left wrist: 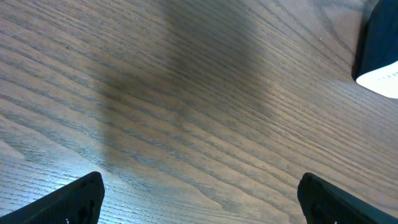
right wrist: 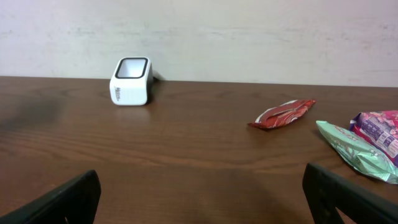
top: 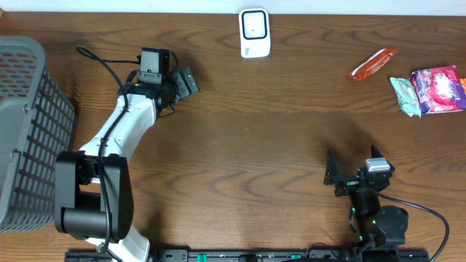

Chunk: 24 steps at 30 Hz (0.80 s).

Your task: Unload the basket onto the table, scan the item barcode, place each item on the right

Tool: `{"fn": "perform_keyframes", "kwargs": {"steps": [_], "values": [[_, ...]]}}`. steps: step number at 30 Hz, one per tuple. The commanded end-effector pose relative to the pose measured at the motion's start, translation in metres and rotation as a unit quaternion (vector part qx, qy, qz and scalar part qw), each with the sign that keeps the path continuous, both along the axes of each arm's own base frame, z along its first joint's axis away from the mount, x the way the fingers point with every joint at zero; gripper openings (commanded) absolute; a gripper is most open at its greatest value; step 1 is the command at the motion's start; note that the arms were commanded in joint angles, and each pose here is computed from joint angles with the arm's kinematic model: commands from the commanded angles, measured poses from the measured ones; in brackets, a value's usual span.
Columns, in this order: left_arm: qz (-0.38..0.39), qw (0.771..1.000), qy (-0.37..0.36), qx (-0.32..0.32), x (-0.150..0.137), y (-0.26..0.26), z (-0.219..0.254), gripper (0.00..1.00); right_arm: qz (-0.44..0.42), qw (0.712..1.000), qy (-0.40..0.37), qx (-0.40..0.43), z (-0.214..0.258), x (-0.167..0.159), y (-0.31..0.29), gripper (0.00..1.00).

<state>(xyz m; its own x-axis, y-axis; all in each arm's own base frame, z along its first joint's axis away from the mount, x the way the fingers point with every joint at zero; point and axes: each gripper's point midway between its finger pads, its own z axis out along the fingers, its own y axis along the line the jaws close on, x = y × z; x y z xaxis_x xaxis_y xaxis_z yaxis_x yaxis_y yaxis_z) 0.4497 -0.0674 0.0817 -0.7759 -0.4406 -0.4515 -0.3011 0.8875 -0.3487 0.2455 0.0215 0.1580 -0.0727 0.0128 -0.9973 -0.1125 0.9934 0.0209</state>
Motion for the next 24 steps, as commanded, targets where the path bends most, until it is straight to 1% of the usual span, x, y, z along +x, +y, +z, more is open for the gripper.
{"fn": "perform_keyframes", "kwargs": {"steps": [1,11,14,16,19,22,24], "values": [[0.007,1.000,0.004,0.014,-0.001,0.007,-0.004,0.99,-0.009,1.000,0.000,0.007,0.000,0.000,-0.003,0.99],[0.007,1.000,0.015,0.015,-0.006,0.007,-0.007,0.99,-0.009,1.000,0.000,0.007,0.000,0.000,-0.003,0.99],[-0.012,0.998,0.011,0.056,-0.005,0.017,-0.007,0.99,-0.009,1.000,0.000,0.007,0.000,0.000,-0.003,0.99],[-0.033,0.996,0.023,0.084,-0.012,0.021,-0.011,0.99,-0.009,1.000,0.000,0.007,0.000,0.000,-0.003,0.99],[-0.057,0.987,0.086,0.124,-0.040,0.032,-0.026,0.99,-0.009,1.000,0.000,0.007,0.000,0.000,-0.003,0.99],[-0.055,0.974,0.158,0.153,-0.073,0.045,-0.041,0.99,-0.009,1.000,0.000,0.007,0.000,0.000,-0.003,0.99],[-0.051,0.965,0.189,0.173,-0.089,0.054,-0.048,0.99,-0.009,1.000,0.000,0.007,0.000,0.000,-0.003,0.99]]}}
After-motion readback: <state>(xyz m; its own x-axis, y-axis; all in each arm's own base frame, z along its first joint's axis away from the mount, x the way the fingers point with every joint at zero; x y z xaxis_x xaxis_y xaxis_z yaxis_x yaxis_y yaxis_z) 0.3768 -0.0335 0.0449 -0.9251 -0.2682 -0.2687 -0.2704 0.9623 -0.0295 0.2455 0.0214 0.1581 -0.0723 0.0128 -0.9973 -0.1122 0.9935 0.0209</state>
